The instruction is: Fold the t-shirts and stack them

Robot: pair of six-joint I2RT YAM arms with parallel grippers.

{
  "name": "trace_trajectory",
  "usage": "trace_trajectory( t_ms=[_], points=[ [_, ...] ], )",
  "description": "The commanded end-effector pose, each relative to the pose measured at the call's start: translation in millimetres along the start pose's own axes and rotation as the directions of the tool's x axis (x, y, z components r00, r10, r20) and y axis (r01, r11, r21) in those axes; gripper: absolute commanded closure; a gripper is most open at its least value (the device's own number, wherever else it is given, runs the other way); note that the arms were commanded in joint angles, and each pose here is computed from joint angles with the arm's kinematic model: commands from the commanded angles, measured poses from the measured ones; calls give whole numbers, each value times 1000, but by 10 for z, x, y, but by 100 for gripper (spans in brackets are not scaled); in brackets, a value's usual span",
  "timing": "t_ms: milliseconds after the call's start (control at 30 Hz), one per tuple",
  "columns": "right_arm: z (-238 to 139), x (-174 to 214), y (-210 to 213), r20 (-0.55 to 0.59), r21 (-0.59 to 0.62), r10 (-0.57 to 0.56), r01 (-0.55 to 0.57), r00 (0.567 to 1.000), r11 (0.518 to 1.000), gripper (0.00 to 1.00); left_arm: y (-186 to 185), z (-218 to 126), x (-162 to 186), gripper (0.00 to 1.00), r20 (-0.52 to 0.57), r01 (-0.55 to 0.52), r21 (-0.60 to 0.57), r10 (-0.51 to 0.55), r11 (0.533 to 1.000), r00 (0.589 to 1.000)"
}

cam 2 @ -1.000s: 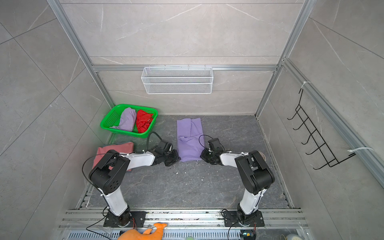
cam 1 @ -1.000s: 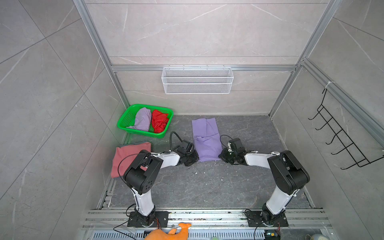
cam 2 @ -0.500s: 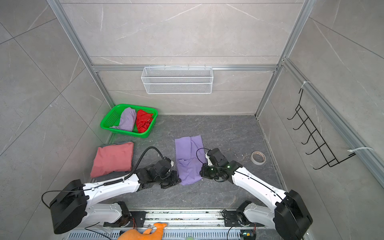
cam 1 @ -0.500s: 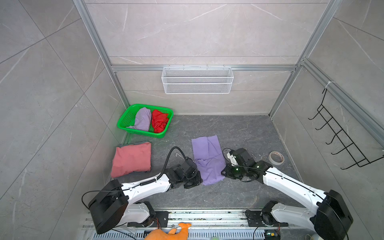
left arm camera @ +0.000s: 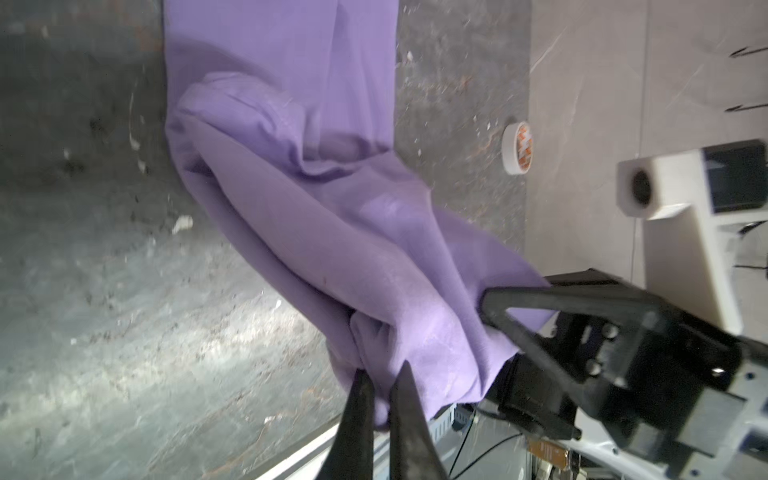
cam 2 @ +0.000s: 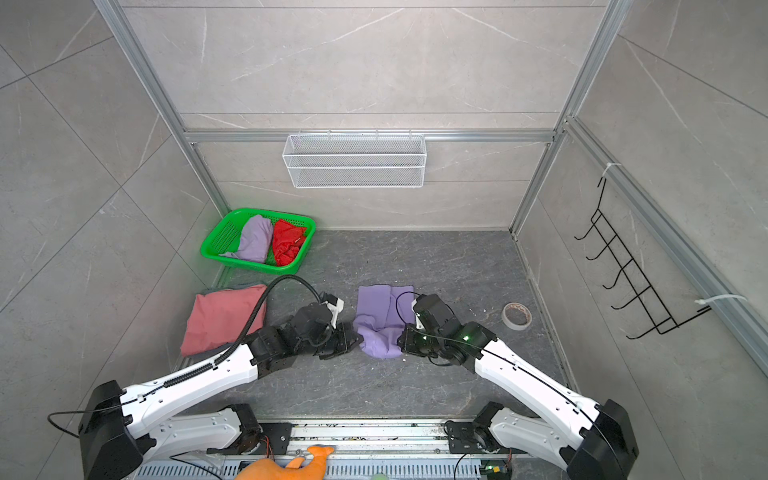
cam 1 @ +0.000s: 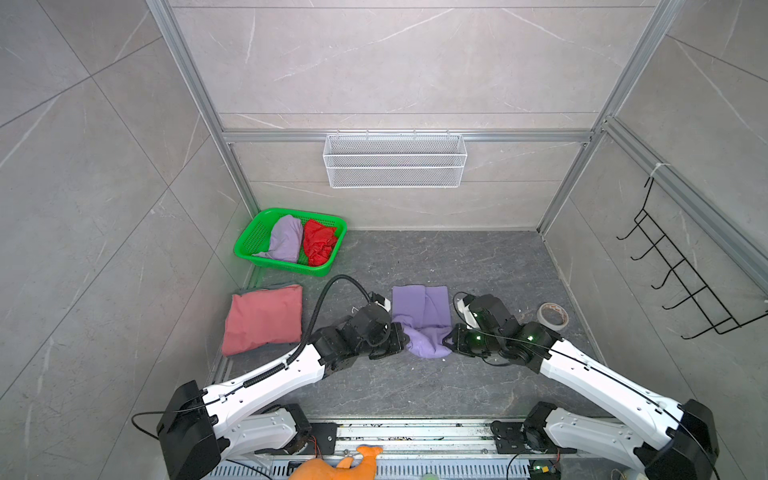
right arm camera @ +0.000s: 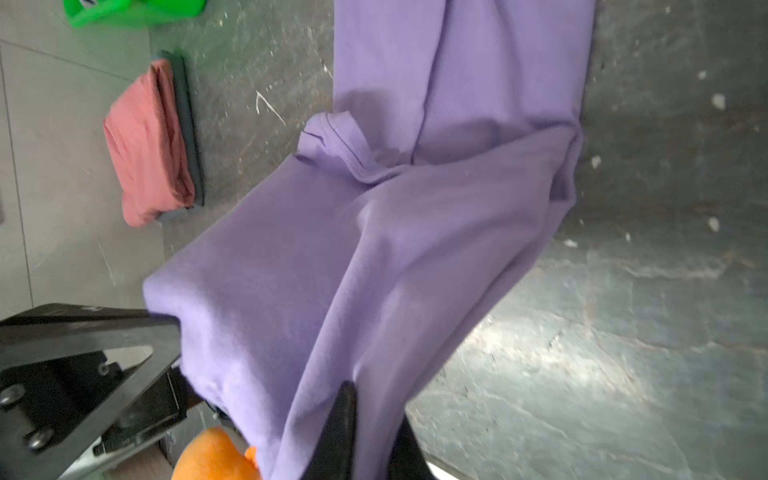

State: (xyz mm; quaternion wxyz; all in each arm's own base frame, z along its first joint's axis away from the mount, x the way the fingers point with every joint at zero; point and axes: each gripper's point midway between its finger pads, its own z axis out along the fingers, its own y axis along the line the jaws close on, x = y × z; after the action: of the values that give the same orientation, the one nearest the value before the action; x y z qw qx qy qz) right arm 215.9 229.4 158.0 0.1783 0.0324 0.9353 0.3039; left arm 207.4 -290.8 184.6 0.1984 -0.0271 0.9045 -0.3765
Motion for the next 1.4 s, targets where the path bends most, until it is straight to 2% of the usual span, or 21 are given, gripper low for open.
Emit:
trace_trajectory(
  t_ms=[0, 167, 367, 500, 600, 700, 800, 967, 1233, 1367],
  points=[
    [110, -410, 162, 112, -20, 31, -29, 993, 999, 84, -143, 46, -410, 100, 92, -102, 19, 100, 995, 991],
    [400, -934, 156, 161, -4, 84, -84, 983, 996, 84, -73, 261, -902, 100, 118, -92, 22, 89, 996, 989],
    [658, -1449, -135, 210, 24, 205, -214, 956, 976, 82, 52, 731, -1378, 100, 40, -32, 68, 30, 997, 999],
    [768, -1714, -281, 227, 18, 250, -261, 941, 965, 83, 46, 989, -1668, 100, 14, -14, 90, 12, 996, 1000],
    [767, -1848, -241, 232, 4, 237, -245, 943, 970, 84, -12, 1029, -1806, 100, 20, -17, 110, 15, 994, 1000],
    [713, -1853, -201, 220, 21, 191, -200, 957, 980, 85, -25, 970, -1804, 100, 27, -24, 108, 21, 994, 999],
    [609, -1756, -162, 193, 18, 156, -162, 969, 987, 86, -26, 853, -1704, 100, 31, -14, 127, 10, 992, 999],
    [434, -1340, -173, 133, -10, 137, -137, 982, 991, 86, -1, 531, -1332, 100, 23, 6, 142, -10, 990, 1000],
    [352, -263, -227, -34, 16, 86, -86, 996, 996, 86, 197, 283, -317, 100, -54, 67, 94, -63, 993, 997],
    [150, 120, -180, -62, 32, 58, -56, 996, 998, 85, 266, 149, 144, 100, -67, 90, 58, -86, 994, 994]
  ],
)
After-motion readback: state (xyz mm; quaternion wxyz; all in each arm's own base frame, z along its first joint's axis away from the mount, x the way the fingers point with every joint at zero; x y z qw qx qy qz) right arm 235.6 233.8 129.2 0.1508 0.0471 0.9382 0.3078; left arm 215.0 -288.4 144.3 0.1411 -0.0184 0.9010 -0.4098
